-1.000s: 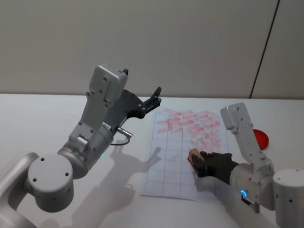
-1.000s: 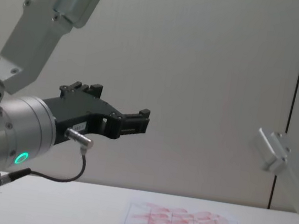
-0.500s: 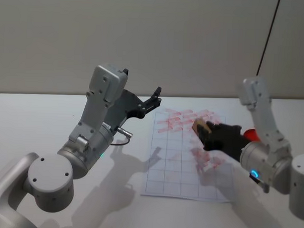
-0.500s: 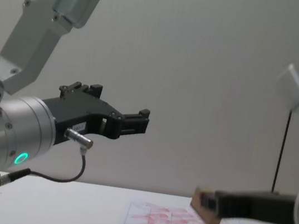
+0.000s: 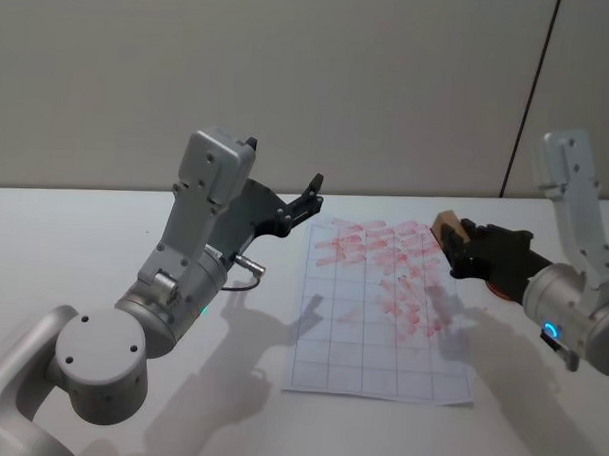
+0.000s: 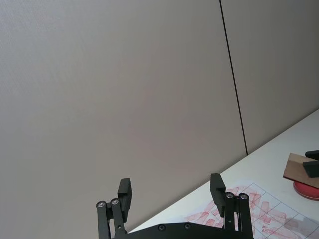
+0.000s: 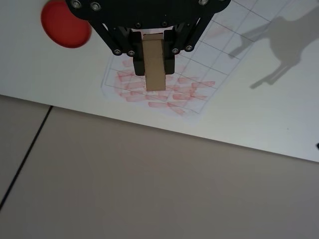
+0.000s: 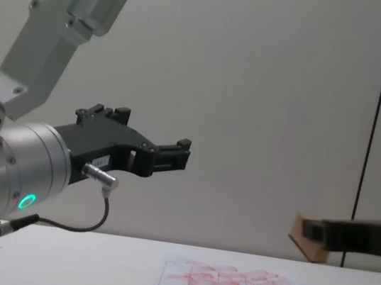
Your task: Use the one hand to pick up the stamp and affix it onto the A4 paper.
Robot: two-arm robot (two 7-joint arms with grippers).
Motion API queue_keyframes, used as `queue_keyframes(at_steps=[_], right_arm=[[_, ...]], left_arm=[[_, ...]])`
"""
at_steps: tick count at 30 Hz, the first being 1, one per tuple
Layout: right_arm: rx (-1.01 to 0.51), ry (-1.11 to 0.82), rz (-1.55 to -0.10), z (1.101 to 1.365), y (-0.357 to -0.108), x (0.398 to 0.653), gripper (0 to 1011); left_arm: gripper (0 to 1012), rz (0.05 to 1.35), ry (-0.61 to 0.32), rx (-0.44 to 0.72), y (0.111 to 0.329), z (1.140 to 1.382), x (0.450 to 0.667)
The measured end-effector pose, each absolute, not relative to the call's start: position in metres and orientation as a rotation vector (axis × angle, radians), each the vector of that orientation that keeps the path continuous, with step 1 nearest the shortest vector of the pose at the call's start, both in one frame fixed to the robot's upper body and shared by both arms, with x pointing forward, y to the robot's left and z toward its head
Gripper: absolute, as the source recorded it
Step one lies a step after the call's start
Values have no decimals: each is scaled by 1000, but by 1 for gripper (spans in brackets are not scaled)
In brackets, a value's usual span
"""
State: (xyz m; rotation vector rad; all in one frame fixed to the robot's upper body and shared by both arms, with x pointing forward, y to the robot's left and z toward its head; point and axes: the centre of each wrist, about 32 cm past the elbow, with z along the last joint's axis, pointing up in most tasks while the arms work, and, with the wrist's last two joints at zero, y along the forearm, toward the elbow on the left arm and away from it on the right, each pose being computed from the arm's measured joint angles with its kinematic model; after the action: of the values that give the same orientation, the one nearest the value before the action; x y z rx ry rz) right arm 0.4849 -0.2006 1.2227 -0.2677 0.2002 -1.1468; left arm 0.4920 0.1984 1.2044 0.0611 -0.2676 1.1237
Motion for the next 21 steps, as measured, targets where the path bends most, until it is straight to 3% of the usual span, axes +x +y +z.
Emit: queue_keyframes(at_steps=[21], right_arm=[[-364,225,-1292,1194,-234,516,213]], left_arm=[[1001,1124,-268,61,198,1204,492]])
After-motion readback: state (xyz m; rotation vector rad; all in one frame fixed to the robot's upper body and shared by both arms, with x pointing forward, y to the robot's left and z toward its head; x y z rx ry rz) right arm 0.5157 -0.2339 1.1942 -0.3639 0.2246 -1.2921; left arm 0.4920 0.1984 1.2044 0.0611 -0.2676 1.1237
